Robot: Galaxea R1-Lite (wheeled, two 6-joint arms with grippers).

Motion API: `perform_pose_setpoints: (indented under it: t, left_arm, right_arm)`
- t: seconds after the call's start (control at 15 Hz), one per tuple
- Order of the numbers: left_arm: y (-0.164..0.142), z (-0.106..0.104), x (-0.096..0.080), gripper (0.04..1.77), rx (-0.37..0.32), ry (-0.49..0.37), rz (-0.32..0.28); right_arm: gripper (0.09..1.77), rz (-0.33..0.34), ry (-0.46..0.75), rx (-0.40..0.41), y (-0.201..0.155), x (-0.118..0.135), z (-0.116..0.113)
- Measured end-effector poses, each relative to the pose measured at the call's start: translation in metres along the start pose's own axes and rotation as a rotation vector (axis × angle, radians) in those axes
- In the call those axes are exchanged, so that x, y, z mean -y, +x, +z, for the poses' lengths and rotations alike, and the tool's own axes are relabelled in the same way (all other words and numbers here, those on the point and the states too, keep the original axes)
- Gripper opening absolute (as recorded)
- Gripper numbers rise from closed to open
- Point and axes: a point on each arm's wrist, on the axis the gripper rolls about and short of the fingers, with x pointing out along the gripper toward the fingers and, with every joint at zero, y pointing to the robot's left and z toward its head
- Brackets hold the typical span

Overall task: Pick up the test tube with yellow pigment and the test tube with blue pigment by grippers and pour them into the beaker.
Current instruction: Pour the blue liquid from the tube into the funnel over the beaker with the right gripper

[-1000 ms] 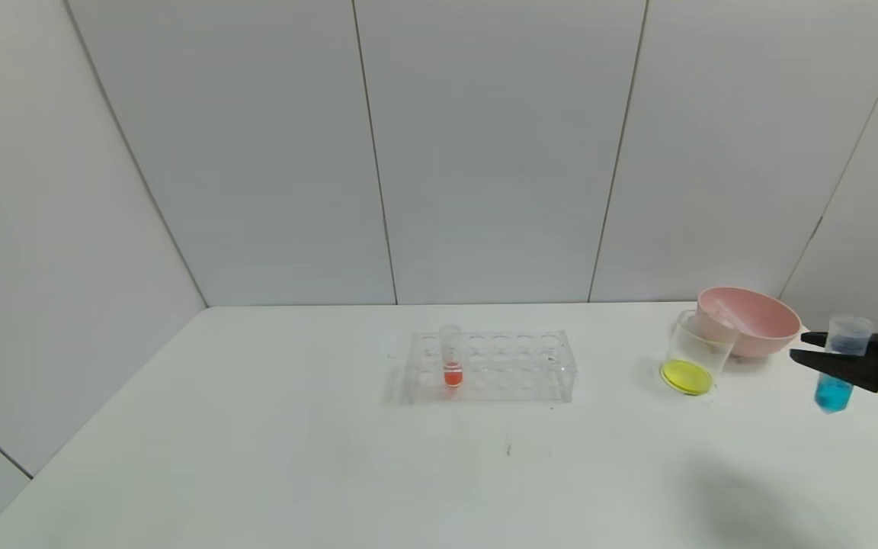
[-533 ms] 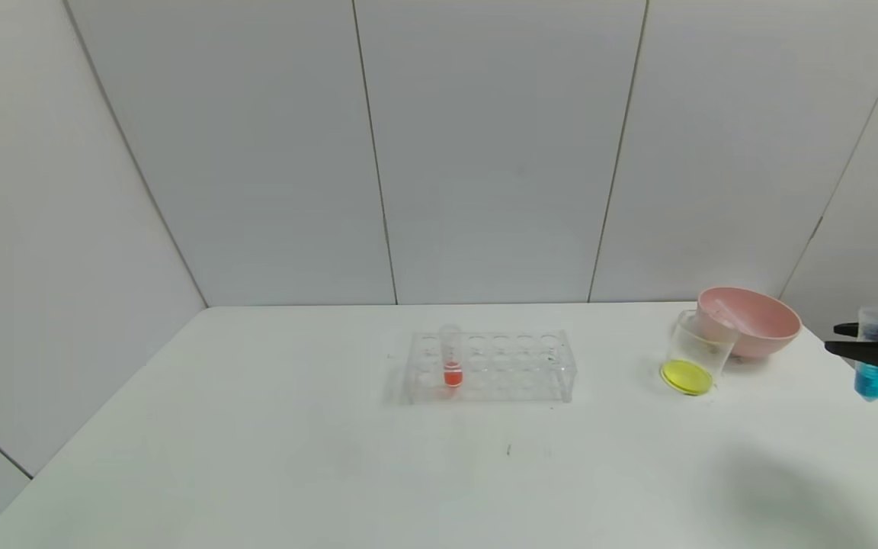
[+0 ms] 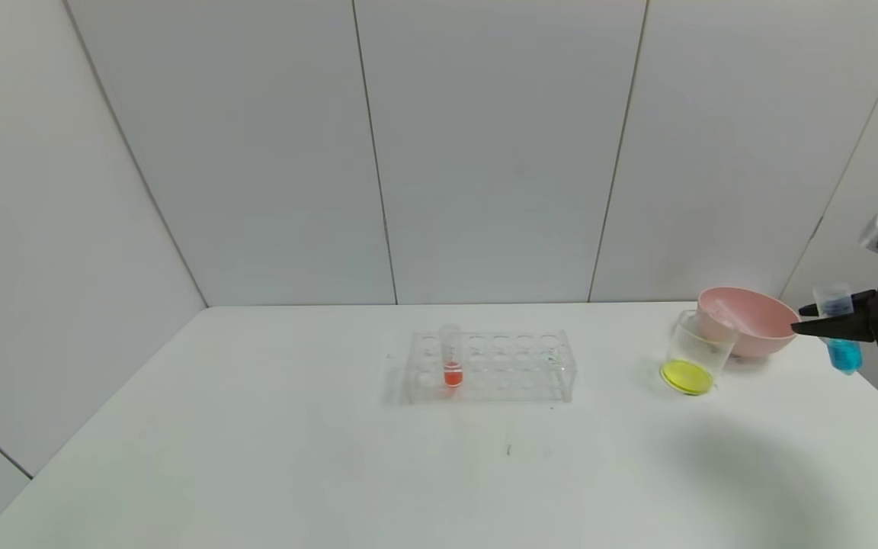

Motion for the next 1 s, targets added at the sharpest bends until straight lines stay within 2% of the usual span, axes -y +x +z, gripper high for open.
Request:
perform_pose_setpoints:
  t: [0.27,0.67,1.0]
  left_arm:
    - [0.000,0.000,0.000,1.76,0.000,0.000,0.000]
    - [0.000,0.000,0.000,1.76,0.000,0.000,0.000]
    - [0.000,0.000,0.000,1.76,0.000,0.000,0.000]
  right_arm:
    - [0.59,0.010,-0.035,-0.111,0.009,0.011,0.023]
    - [0.59,0.024,-0.075,-0.233,0.016,0.017,0.044]
    - [0.59,-0.012,-0.184,-0.362,0.024,0.018,0.053]
